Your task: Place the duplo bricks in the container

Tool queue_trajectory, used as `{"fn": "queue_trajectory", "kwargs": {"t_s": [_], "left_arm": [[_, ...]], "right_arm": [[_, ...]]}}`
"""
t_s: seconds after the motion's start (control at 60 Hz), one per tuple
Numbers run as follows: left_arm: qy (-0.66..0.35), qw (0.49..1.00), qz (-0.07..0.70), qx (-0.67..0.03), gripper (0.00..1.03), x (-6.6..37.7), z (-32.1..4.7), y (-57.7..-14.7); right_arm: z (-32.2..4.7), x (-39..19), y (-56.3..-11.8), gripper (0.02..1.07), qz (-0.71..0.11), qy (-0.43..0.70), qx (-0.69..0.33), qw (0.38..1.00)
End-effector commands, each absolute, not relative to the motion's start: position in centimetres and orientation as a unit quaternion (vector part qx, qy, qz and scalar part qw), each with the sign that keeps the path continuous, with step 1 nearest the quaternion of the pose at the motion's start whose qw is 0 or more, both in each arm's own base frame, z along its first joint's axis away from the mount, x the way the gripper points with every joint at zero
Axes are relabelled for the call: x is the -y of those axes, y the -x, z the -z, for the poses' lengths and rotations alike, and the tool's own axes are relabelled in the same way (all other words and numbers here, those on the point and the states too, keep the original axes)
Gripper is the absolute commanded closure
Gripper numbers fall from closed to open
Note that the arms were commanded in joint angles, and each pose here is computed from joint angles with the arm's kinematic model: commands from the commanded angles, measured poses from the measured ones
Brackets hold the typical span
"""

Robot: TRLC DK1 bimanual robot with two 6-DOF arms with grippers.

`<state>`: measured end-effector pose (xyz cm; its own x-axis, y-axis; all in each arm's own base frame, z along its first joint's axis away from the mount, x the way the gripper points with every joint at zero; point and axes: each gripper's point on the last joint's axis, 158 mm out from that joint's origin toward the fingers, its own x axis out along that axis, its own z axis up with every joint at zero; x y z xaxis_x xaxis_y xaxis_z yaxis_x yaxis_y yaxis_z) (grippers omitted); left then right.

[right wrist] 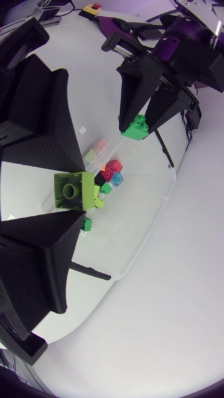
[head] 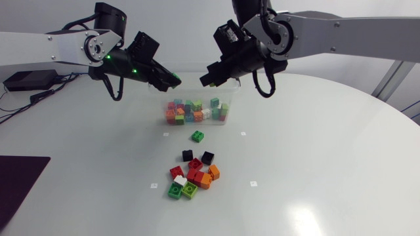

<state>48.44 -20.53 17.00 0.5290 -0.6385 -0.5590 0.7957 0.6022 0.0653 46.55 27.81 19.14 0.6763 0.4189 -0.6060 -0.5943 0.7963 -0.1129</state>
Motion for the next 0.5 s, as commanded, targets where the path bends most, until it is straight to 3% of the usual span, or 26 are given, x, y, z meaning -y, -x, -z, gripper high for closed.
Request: {"fn": "queue_trajectory", "kwargs": {"t_s": [0.0,0.483], "left_arm": [[-0.137,0.871,0.407,-0.240,0.72,20.4,-17.7,-50.4],[-0.120,0.885,0.395,-0.215,0.71,21.0,-18.5,-54.4]], "right_arm": [[-19.1,-28.0,-48.0,0.79,-0.273,0.134,-0.287,0.908],[-17.7,-26.9,-52.6,0.79,-0.248,0.117,-0.285,0.919]]}}
